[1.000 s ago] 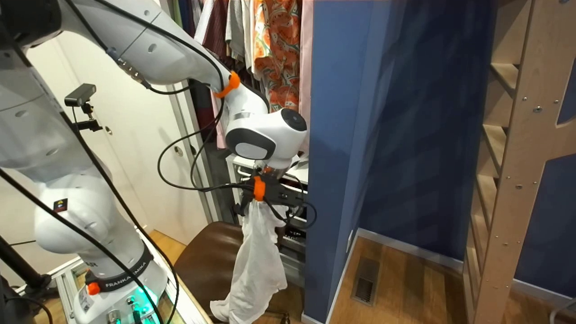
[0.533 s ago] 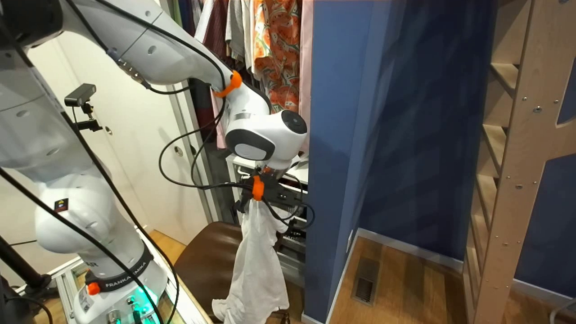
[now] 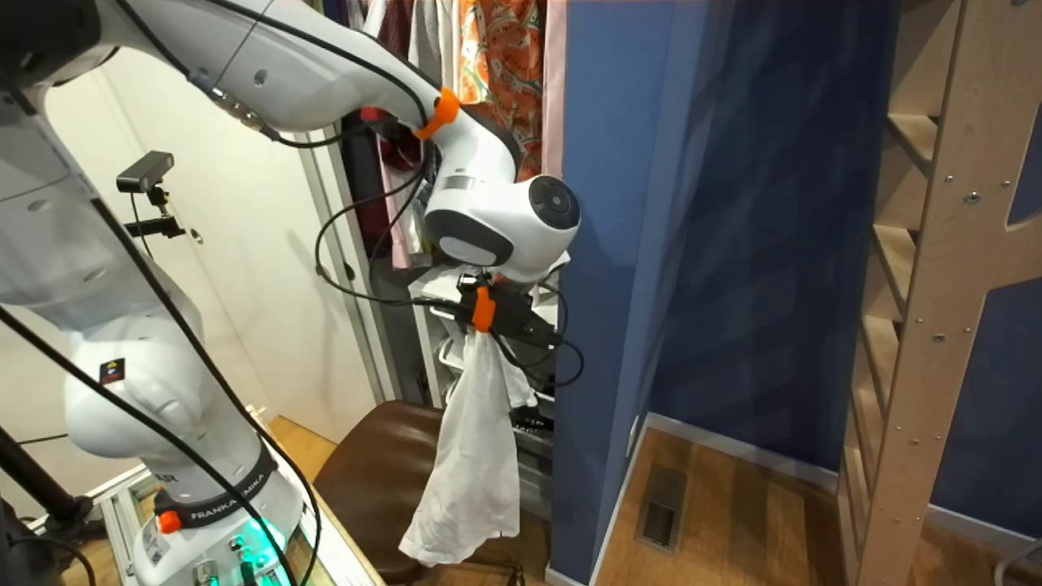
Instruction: Put the white shirt on the hanger in the closet
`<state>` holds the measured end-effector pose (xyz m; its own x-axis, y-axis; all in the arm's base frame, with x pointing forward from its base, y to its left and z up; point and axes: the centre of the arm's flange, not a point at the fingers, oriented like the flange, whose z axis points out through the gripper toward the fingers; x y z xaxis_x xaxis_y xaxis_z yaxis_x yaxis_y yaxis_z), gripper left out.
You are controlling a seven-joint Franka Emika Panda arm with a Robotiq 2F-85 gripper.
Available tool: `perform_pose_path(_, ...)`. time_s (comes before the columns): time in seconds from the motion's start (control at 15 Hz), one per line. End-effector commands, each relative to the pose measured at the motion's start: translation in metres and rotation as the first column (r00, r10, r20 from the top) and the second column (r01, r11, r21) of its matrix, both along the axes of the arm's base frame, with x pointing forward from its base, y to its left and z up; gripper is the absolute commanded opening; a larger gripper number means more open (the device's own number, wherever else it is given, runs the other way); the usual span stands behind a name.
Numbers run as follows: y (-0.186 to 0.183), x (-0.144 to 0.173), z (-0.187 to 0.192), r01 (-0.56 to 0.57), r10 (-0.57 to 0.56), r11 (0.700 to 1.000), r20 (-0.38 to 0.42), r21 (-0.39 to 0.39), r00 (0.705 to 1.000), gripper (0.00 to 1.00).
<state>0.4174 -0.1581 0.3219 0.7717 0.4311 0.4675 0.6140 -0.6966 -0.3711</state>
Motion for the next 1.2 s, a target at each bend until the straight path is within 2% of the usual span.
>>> perform_pose_path(0.0, -0.006, 0.012, 0.039, 0.016, -0.028, 0.996, 0.137, 0.09, 0.99, 0.04)
perform_pose_path(0.2, -0.014, 0.018, 0.061, -0.021, 0.0, 0.994, 0.198, 0.107, 0.98, 0.04)
perform_pose_path(0.6, -0.032, 0.024, 0.097, -0.07, 0.021, 0.983, 0.272, 0.172, 0.962, 0.04)
perform_pose_path(1.13, -0.039, 0.026, 0.143, -0.032, -0.08, 0.963, 0.401, 0.267, 0.912, 0.04)
